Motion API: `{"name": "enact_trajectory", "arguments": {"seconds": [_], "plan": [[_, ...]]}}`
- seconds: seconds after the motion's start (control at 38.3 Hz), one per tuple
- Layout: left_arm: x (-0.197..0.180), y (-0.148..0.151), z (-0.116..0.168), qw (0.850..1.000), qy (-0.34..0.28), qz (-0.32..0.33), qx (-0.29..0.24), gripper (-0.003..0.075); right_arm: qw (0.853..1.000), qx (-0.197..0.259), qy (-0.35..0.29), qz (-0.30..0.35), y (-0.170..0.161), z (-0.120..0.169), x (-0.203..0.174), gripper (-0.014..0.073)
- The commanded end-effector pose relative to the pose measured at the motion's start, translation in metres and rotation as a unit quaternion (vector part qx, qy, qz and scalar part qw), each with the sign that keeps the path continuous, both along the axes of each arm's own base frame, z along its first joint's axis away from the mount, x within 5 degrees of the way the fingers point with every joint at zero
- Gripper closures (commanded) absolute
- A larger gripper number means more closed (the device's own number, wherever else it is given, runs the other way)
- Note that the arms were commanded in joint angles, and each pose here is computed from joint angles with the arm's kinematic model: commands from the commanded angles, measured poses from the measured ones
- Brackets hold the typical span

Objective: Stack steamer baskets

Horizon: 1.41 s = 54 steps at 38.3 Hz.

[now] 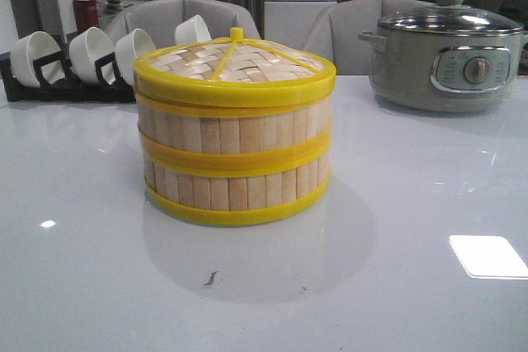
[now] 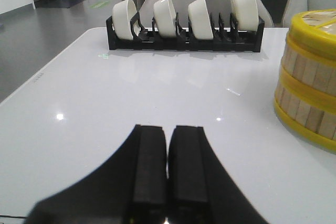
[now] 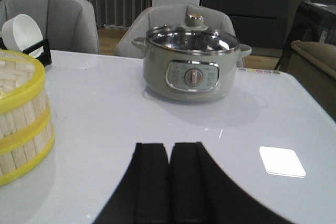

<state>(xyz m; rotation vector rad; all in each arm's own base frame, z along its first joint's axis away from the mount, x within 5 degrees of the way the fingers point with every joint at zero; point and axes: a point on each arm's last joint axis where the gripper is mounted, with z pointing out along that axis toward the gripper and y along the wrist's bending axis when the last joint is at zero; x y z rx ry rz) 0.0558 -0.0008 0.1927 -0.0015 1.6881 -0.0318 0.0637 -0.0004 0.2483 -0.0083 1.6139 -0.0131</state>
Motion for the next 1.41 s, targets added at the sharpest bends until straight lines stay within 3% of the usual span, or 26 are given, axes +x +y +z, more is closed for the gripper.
{"name": "enact_trajectory", "arguments": {"seconds": [0.0, 0.23, 0.81, 1.07, 1.38], "plan": [[-0.001, -0.001, 0.008, 0.999, -0.047, -0.004, -0.001, 0.0634, 0.998, 0.029, -0.055, 0.0, 0.0, -0.009, -0.005, 0.054], [-0.001, -0.001, 0.008, 0.999, -0.047, -0.004, -0.001, 0.0634, 0.996, 0.079, -0.046, 0.002, 0.001, -0.044, -0.009, 0.054], [0.0, -0.001, 0.008, 0.999, -0.046, -0.004, -0.001, 0.0634, 0.996, 0.078, -0.045, 0.002, 0.001, -0.044, -0.009, 0.054], [0.0, -0.001, 0.008, 0.999, -0.046, -0.004, -0.001, 0.0634, 0.993, 0.07, -0.095, 0.002, 0.0, -0.035, -0.01, 0.054], [0.0, -0.001, 0.008, 0.999, -0.046, -0.004, -0.001, 0.0634, 0.995, 0.056, -0.083, 0.001, 0.0, -0.037, -0.01, 0.054]]}}
